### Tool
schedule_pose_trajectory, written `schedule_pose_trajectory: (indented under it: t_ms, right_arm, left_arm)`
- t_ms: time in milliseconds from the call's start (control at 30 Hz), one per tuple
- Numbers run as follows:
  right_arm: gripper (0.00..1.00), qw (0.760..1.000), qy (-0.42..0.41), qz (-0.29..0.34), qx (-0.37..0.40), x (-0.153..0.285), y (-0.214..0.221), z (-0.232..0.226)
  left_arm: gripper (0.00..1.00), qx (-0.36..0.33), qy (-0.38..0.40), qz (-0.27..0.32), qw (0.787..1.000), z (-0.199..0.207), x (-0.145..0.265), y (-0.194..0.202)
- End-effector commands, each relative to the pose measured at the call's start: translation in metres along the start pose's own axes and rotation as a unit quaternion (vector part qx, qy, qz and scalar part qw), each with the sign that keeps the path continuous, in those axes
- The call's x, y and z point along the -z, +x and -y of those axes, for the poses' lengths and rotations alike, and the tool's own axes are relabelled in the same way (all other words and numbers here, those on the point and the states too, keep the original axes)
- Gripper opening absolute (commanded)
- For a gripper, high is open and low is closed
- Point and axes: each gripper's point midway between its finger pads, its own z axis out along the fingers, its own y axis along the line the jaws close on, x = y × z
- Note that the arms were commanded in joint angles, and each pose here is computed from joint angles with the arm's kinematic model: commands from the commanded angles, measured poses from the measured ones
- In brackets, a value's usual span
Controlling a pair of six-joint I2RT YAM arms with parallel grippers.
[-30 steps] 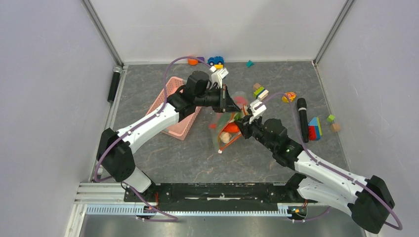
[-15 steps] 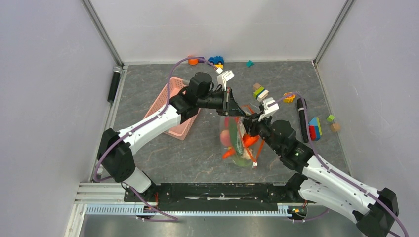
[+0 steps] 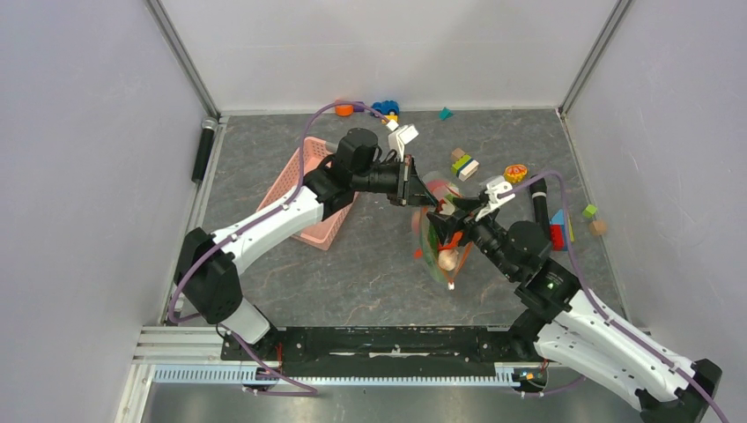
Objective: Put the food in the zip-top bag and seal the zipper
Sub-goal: Adjust the fake vegetable in the zipper food storage bag.
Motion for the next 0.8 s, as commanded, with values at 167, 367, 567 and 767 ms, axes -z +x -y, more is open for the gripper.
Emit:
schedule_pose_trajectory:
  t_ms: [167, 367, 567, 767]
  right_arm:
    - [0.87, 0.998, 0.011, 0.058, -0.005, 0.03, -0.049, 0.005]
    - [0.87, 0.995, 0.09, 0.033, -0.028, 0.049, -0.049, 0.032]
    - [0.86, 0.965, 0.258, -0.01, -0.05, 0.079, -0.025, 0.088]
    - [0.85, 0.968, 0.245, -0.033, -0.041, 0.085, -0.008, 0.087]
  left_arm:
    - [0.02, -0.013, 0.037, 0.0, 0.999, 0.011, -0.008, -0.007]
    - [0.02, -0.016, 0.044, -0.003, 0.999, 0.013, -0.008, -0.007]
    - [0.02, -0.021, 0.045, -0.004, 0.999, 0.014, -0.006, -0.005]
    - [0.02, -0.02, 0.046, -0.007, 0.999, 0.013, -0.007, -0.004]
